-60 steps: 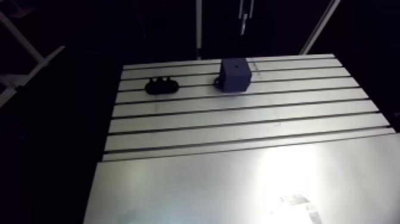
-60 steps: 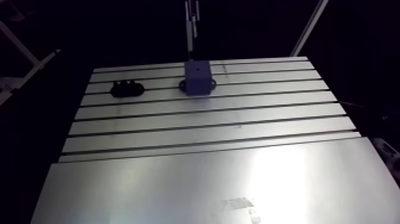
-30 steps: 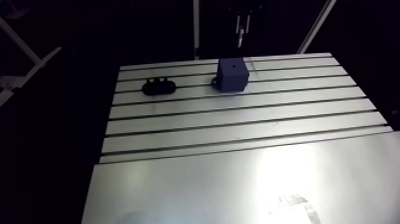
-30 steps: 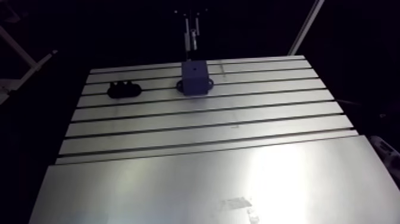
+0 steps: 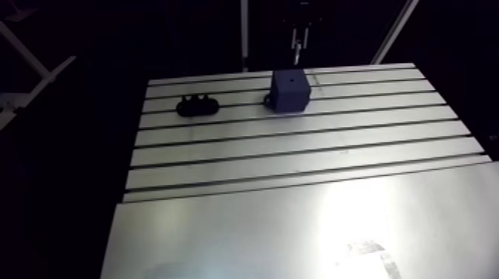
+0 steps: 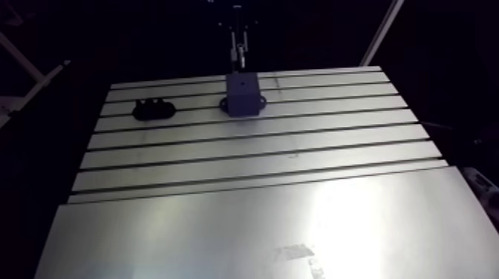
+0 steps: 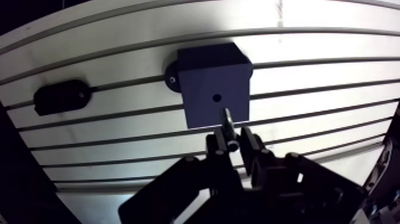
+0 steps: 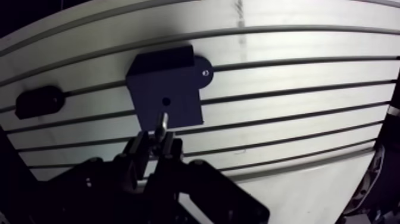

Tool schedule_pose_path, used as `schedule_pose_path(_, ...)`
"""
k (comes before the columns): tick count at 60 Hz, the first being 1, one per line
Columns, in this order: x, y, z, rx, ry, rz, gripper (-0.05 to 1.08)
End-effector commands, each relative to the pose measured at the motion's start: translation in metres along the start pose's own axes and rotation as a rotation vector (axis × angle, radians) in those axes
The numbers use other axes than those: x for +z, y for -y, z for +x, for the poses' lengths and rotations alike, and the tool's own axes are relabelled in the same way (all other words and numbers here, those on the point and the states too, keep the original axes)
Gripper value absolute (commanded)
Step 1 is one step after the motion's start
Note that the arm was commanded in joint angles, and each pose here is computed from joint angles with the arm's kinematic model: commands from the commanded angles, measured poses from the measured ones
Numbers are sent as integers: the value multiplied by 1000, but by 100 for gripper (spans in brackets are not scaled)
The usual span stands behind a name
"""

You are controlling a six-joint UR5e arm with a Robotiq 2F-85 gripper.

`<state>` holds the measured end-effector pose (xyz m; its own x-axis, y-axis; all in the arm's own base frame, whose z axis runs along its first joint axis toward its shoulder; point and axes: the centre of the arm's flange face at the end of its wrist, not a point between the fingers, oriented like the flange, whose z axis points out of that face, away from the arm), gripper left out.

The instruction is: Pick up the M10 bolt and insert it into the hole until fully seated.

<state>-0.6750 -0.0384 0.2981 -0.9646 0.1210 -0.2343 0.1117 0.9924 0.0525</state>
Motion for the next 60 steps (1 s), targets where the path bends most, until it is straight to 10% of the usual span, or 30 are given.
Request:
schedule_pose_path(1,11,-6,3,12,-1,6,108)
schedule_pose_path(60,17,-4,3,16,9,34,108)
